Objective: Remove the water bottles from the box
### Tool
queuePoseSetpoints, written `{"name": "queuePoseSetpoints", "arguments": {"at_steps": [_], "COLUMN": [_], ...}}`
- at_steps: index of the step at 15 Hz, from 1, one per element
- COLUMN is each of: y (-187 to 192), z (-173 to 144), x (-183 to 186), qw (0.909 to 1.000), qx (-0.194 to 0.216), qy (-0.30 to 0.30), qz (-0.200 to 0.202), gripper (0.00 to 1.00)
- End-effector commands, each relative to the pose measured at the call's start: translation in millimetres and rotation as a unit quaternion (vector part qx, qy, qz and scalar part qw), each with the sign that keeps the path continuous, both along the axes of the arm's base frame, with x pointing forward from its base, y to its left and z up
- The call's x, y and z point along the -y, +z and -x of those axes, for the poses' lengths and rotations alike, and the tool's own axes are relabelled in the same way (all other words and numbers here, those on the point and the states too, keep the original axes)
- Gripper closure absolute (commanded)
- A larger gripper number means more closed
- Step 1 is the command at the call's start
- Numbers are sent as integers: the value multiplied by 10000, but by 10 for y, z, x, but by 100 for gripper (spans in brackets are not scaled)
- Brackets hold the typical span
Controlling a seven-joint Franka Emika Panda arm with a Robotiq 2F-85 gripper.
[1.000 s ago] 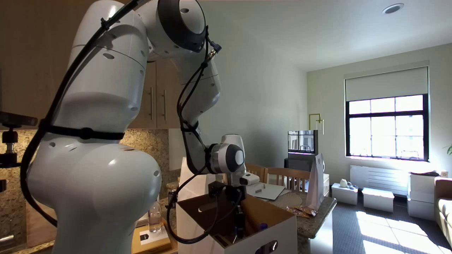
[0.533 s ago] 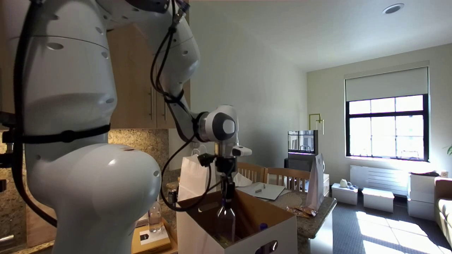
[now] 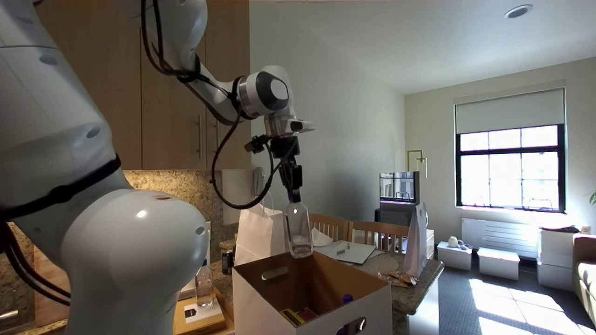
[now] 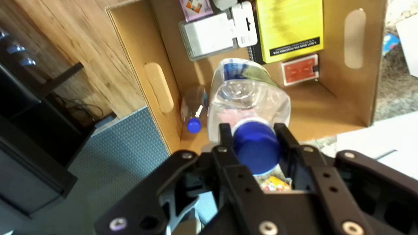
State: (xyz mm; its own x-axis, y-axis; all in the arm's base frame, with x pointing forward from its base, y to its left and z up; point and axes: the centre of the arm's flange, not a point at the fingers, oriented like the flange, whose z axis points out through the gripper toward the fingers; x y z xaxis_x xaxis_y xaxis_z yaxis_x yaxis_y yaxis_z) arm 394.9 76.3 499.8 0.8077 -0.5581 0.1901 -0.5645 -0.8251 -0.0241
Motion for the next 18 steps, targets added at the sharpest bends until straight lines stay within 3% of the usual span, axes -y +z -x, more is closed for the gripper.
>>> {"name": "queuePoseSetpoints", "arguments": {"at_steps": [1,4,8,15,18], "y": [388,327,145,-327,-454], "z": [-33,47,183,489,508], "x": [-303,-739,-1365,-2371,-2728], "qw": [9988,9952,9818,9546,9473], "qx": [357,-3,-368,-477,-414], "qy": [248,976,1848,2941,3175], "qz": [234,88,-238,-31,36], "gripper": [86,86,86,86,85]}}
